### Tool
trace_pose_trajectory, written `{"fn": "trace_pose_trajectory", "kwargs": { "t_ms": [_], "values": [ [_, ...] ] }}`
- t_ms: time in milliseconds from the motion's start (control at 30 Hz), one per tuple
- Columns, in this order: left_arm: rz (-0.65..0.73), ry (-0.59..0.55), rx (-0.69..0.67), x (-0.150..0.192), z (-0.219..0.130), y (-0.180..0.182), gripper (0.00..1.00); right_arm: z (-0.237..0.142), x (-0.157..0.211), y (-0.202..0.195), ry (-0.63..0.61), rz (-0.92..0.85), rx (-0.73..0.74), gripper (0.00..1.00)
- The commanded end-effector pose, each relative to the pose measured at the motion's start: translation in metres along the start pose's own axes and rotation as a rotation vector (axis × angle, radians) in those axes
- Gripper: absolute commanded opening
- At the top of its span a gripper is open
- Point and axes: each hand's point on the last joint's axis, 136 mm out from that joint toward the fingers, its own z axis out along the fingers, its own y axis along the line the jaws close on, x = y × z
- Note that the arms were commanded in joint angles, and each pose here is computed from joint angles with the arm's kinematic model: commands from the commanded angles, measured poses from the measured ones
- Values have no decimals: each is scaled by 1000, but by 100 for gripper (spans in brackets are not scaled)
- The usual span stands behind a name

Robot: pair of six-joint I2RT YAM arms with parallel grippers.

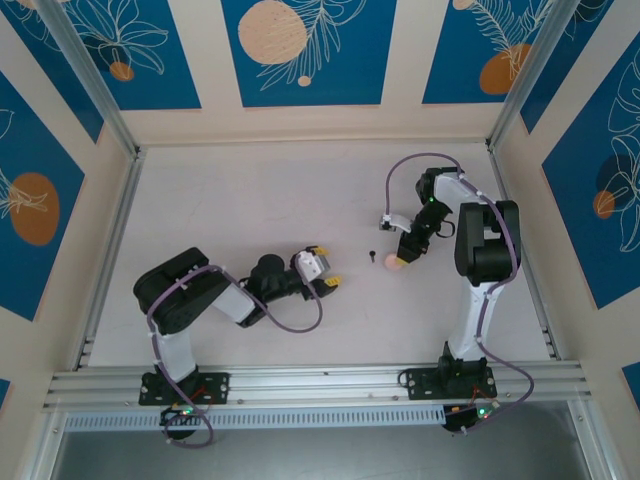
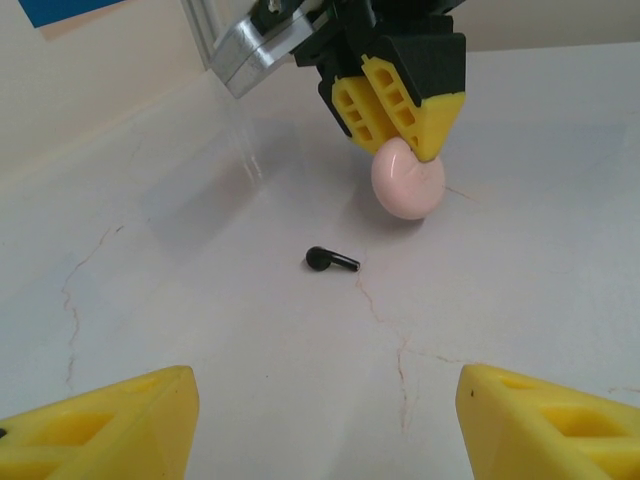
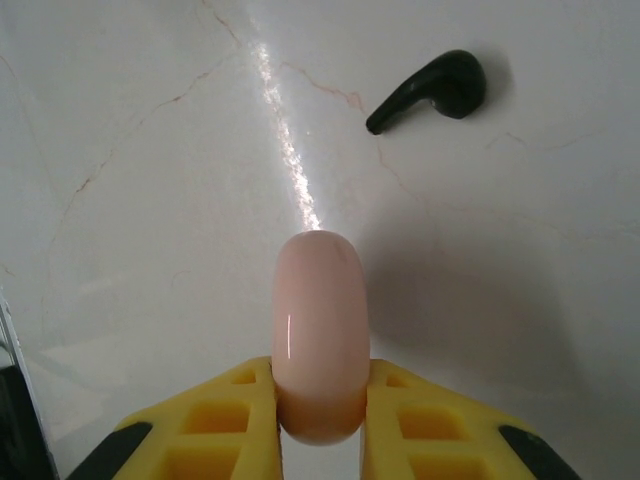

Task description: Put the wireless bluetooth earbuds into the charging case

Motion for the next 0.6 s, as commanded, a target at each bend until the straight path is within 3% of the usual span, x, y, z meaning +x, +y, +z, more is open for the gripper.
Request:
{"fn": "trace_pose_trajectory", "kwargs": {
  "t_ms": [0, 567],
  "values": [
    [26, 3, 16, 0, 7, -3, 68, -7, -9, 3, -55, -8, -31, 22],
    [20, 27, 12, 5, 12, -1, 68, 0, -9, -12, -70, 6, -61, 27]
  ]
}}
